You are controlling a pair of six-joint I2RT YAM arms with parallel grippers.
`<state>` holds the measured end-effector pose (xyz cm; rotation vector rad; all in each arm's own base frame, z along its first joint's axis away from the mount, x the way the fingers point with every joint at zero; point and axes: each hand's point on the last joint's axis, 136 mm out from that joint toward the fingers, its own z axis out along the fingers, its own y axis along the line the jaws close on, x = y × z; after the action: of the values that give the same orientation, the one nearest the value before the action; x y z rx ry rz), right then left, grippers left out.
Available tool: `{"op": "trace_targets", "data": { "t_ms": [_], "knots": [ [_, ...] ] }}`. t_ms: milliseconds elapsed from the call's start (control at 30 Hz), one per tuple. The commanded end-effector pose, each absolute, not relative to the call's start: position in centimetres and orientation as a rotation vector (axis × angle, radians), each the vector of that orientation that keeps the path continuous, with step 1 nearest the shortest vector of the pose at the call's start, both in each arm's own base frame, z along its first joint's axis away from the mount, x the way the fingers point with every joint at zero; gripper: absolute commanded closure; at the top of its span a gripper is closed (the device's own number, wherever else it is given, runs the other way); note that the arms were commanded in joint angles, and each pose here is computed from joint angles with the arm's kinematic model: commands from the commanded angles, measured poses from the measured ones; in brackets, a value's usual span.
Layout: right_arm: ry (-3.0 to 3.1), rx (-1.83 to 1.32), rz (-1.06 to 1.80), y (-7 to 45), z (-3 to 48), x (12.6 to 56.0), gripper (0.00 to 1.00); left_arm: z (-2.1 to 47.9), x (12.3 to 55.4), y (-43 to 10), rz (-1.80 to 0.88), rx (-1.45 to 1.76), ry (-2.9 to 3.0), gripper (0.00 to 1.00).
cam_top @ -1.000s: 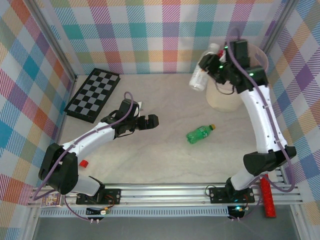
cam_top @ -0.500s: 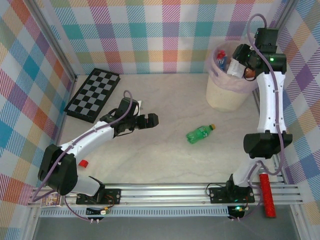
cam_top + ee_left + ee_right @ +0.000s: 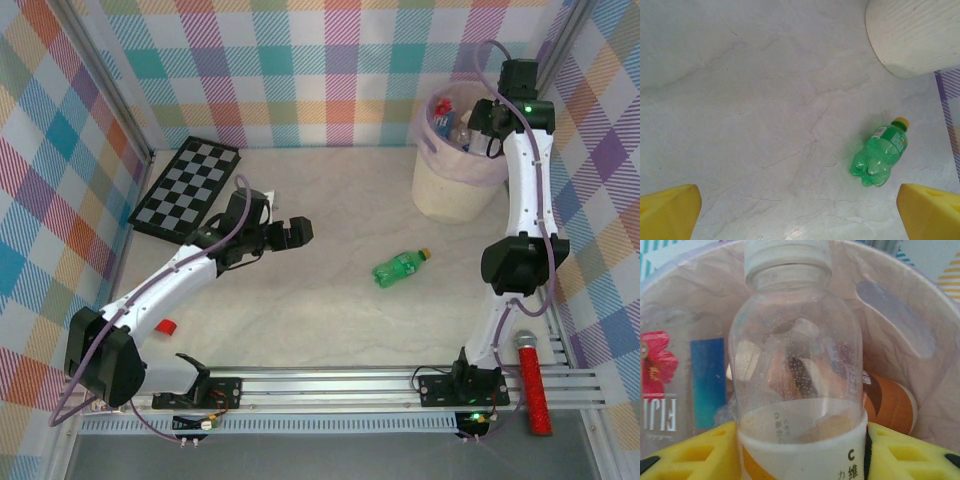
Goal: Put the plastic bottles in the bin
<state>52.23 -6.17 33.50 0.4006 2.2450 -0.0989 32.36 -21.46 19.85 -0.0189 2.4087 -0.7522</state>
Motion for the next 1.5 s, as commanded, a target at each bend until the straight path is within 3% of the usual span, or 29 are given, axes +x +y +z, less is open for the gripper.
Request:
{"op": "trace_targets", "data": {
  "t_ms": [0,367,600,700,967,1233,1467],
  "knots": [
    [2.272,0.368,-0.134,-6.6,33.5,51.7,0.43,20.5,32.2,-20.9,-0.748,-0.04,2.39,0.0],
    [2.377,0.339,-0.097,-5.9,30.3,52.1,0.3,19.3,32.4,-21.5,-0.774,-0.027,2.41,0.0],
    [2.274,0.33,-0.114,-6.2,35.1,51.3,0.05,19.0,32.7,-21.9,-0.792,-0.032,2.413,0.0],
    [2.215,0.322,-0.16,-6.7,37.8,50.3,0.02,18.7,32.7,-22.0,-0.794,-0.029,2.417,0.0],
    [2.154,0.291,-0.105,-5.6,41.1,48.0,0.09,18.1,32.9,-22.1,-0.794,-0.029,2.425,0.0],
    [2.242,0.347,-0.08,-6.2,37.4,49.0,0.31,17.9,32.7,-22.2,-0.806,-0.025,2.427,0.0],
    [2.307,0.431,-0.008,-7.1,33.9,49.9,0.36,17.7,32.5,-22.2,-0.808,-0.017,2.431,0.0]
  ]
}}
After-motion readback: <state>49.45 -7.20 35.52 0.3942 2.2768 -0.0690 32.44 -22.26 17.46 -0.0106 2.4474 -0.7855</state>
